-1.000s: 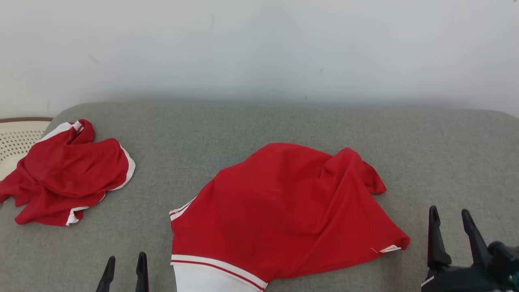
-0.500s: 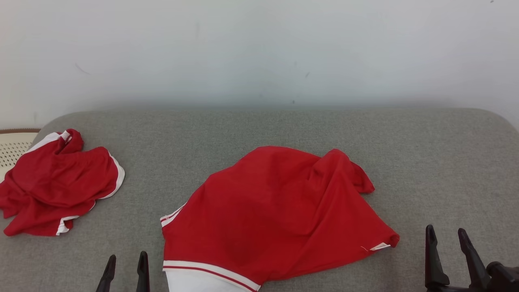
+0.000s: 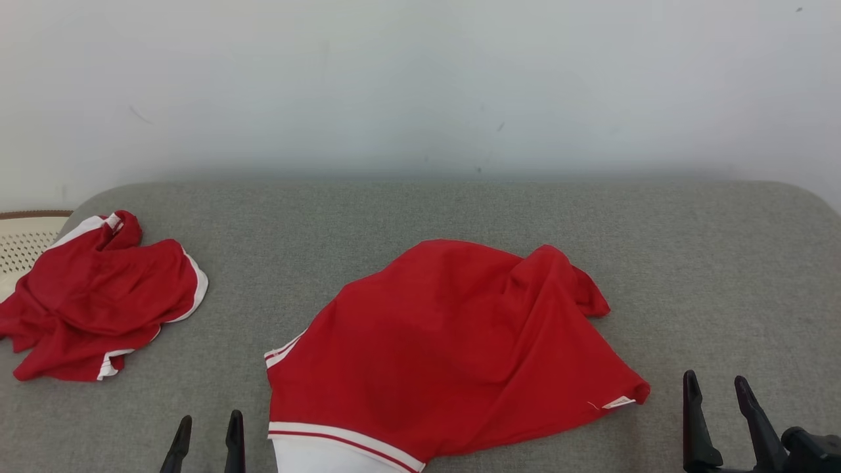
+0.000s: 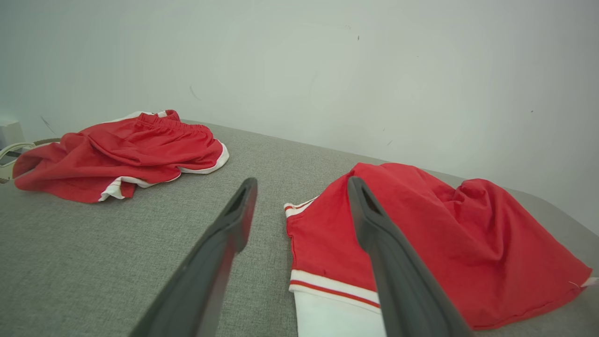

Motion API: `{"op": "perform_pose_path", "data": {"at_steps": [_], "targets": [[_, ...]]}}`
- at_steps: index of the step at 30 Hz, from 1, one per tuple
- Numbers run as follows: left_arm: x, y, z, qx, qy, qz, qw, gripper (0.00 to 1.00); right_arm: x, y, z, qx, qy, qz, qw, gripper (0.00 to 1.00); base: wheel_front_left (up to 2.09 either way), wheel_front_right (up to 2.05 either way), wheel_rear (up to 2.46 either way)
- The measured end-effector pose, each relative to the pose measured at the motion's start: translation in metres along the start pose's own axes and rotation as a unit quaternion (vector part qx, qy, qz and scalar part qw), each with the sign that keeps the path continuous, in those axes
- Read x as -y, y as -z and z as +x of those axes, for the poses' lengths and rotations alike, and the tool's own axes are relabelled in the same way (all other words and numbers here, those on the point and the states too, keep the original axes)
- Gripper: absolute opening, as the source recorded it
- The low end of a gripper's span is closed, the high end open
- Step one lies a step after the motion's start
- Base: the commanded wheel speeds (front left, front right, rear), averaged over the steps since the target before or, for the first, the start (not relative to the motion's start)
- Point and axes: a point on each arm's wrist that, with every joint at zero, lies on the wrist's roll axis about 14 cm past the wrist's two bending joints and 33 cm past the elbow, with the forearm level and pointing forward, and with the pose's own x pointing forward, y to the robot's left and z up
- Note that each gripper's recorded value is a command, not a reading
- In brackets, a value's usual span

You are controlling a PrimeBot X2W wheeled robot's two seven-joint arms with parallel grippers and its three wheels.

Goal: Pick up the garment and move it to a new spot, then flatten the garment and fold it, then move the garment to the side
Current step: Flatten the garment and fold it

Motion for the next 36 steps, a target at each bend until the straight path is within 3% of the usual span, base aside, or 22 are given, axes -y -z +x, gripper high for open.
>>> {"op": "perform_pose_path", "data": {"at_steps": [36], "targets": [[0.003, 0.015, -0.005, -0.030, 0.002, -0.021, 0.999, 1.00, 0.010, 0.021, -0.001, -0.027, 0.016, 0.017, 0.999, 1.00, 0.00, 0.00, 0.00]]}}
